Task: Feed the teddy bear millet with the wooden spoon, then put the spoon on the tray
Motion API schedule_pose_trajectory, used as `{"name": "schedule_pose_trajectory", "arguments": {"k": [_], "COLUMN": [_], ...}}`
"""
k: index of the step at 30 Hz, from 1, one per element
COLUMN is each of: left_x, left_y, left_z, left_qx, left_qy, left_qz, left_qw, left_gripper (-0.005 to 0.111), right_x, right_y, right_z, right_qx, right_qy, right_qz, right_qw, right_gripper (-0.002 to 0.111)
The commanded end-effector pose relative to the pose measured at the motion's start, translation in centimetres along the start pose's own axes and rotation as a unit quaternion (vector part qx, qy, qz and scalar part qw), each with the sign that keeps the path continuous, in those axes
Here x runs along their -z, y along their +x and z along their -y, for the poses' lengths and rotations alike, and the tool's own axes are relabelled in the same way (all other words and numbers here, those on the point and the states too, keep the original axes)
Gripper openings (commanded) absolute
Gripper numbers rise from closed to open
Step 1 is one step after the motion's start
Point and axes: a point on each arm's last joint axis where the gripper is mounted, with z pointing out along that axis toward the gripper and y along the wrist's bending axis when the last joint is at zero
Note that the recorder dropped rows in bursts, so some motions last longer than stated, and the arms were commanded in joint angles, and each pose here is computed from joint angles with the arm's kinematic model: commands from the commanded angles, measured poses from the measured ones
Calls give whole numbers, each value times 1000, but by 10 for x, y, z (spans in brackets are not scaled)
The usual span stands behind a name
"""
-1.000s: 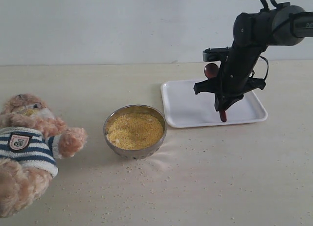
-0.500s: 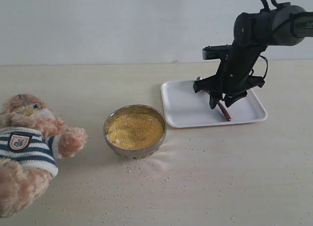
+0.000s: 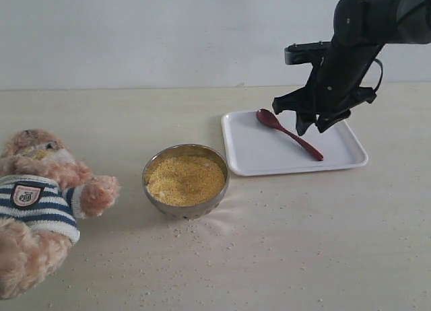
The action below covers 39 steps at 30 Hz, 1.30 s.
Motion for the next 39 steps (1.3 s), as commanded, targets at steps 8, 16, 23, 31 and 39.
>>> {"name": "schedule_pose_trajectory", "arguments": {"k": [8,16,23,31,39], "left_x": [1,1,1,1,1], "left_y": [0,0,0,0,0], "left_z": [3,2,2,2,2], "left_qx": [4,4,4,4,4], "left_qy": [9,8,8,8,8], "left_qz": [7,8,8,8,8], "left_qw": [1000,1000,1000,1000,1000], "left_gripper": [8,8,8,8,8], "right_x": [105,182,222,227,214], "right_y": [93,260,338,352,351], "right_z": [4,0,-4,-3,-2], "right_qx": [-1,-30,-17,-15,-20], "right_qy": [7,-36,-63,-65,-65], "right_qz": [176,316,378,439,437], "right_qw": [984,948,923,896,897], "right_gripper": [0,0,0,0,0]}}
